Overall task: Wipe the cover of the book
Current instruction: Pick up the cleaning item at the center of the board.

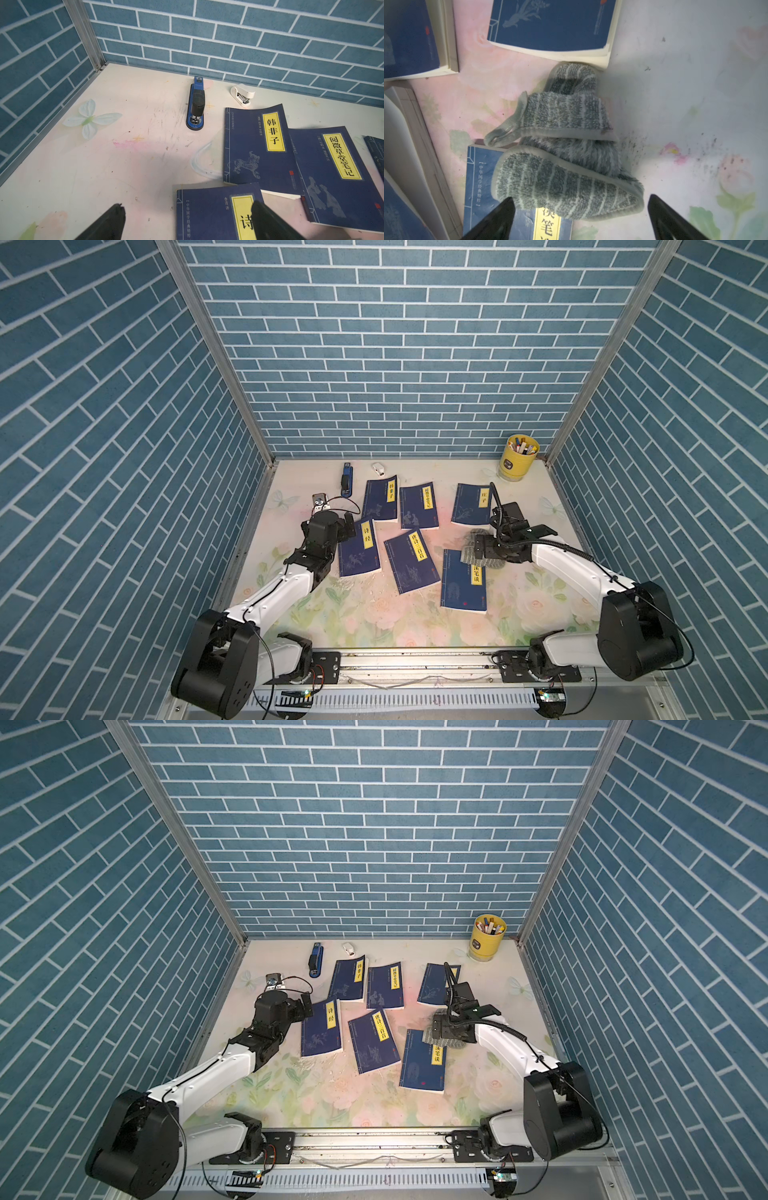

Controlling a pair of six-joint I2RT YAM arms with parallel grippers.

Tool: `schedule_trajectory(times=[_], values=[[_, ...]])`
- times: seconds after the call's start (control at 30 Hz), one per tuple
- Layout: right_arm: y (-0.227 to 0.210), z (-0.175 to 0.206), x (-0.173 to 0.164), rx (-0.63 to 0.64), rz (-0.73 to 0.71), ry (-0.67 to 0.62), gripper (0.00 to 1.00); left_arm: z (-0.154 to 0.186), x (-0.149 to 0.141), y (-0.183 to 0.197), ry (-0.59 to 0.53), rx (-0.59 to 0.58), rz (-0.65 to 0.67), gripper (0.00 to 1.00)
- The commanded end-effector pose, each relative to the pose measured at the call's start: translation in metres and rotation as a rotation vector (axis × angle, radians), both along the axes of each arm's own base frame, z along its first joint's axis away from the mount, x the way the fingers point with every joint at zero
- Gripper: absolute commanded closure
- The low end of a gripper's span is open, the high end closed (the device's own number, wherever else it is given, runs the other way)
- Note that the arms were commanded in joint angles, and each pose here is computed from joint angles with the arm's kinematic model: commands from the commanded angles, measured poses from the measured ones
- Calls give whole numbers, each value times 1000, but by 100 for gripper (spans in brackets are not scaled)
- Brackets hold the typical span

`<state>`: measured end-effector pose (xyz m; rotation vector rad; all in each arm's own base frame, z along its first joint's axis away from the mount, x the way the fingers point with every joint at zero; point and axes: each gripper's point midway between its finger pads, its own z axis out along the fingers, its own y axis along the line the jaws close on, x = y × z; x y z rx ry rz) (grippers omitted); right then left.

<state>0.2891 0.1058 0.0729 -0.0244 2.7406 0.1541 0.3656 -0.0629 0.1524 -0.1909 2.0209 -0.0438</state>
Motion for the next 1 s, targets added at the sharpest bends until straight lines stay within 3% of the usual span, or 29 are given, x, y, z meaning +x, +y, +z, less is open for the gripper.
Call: schedule_trajectory(times=[0.0,0.37,0.53,0.83,0.97], values=[[8,-11,0,40,-38,27,1,-2,-4,-5,16,-11,-13,0],[7,-36,18,-8,-64,50,1,-14,-4,-11,42,-23,-23,0],[4,-46,23,-47,-74,80,7,-15,-4,-12,46,-24,-24,0],[-2,-48,31,-101,-88,78,50,-21,-2,-14,60,-17,-30,0],[-3,-39,37,-115,-75,52,75,-24,-2,-14,67,-17,-31,0]])
